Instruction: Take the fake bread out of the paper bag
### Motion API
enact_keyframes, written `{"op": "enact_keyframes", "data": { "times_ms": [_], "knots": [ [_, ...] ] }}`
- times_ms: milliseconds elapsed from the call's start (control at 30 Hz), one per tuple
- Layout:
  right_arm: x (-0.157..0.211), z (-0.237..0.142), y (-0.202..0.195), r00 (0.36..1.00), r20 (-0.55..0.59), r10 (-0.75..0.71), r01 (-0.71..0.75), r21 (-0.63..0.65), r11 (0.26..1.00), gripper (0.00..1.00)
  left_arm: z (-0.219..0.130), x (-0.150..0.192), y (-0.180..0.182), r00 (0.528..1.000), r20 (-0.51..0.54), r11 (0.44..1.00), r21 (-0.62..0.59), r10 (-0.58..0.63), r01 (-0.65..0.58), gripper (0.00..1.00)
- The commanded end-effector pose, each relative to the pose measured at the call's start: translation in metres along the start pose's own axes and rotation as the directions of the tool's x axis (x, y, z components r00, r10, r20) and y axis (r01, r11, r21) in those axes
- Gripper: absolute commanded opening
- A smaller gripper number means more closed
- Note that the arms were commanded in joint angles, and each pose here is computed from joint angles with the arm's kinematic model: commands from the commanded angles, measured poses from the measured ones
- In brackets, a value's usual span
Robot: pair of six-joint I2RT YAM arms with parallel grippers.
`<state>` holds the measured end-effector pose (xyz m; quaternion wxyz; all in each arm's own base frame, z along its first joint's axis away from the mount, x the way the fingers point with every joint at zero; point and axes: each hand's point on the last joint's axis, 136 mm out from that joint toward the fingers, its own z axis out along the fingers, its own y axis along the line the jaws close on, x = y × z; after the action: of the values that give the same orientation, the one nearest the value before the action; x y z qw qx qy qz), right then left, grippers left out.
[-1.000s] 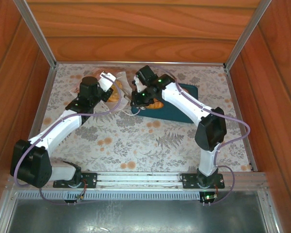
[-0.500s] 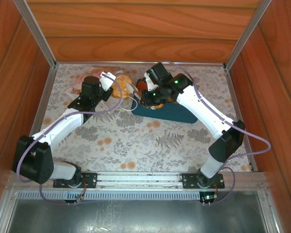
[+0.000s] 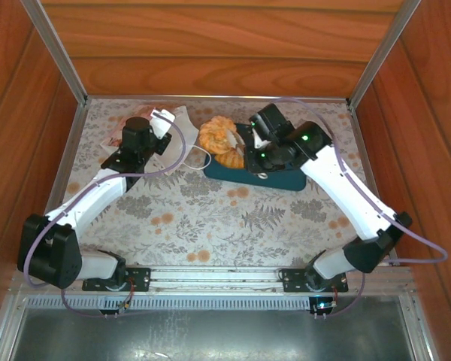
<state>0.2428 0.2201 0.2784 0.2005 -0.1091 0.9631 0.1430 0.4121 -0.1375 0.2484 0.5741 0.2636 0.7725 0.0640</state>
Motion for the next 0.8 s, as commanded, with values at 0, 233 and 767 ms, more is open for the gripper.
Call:
{"op": "enact_keyframes", "data": {
  "times_ms": [0,233,767],
  "knots": [
    [0.019,-0.032,-0.040,0.992,0.038,0.122,-0.126,0.124,0.984,0.00,-0.010,-0.016,0.012,0.999,0.052,0.999,-0.034,-0.009,0.010,0.00],
    [0.061,-0.051,-0.100,0.944,0.027,0.330,-0.325,0.268,0.907,0.00,-0.016,-0.022,0.008,0.997,0.080,1.000,-0.004,-0.003,0.003,0.00],
    [0.078,-0.011,-0.140,0.858,-0.041,0.512,-0.489,0.242,0.838,0.00,-0.025,-0.026,0.005,0.994,0.111,1.000,0.026,-0.004,0.001,0.00]
  ]
}}
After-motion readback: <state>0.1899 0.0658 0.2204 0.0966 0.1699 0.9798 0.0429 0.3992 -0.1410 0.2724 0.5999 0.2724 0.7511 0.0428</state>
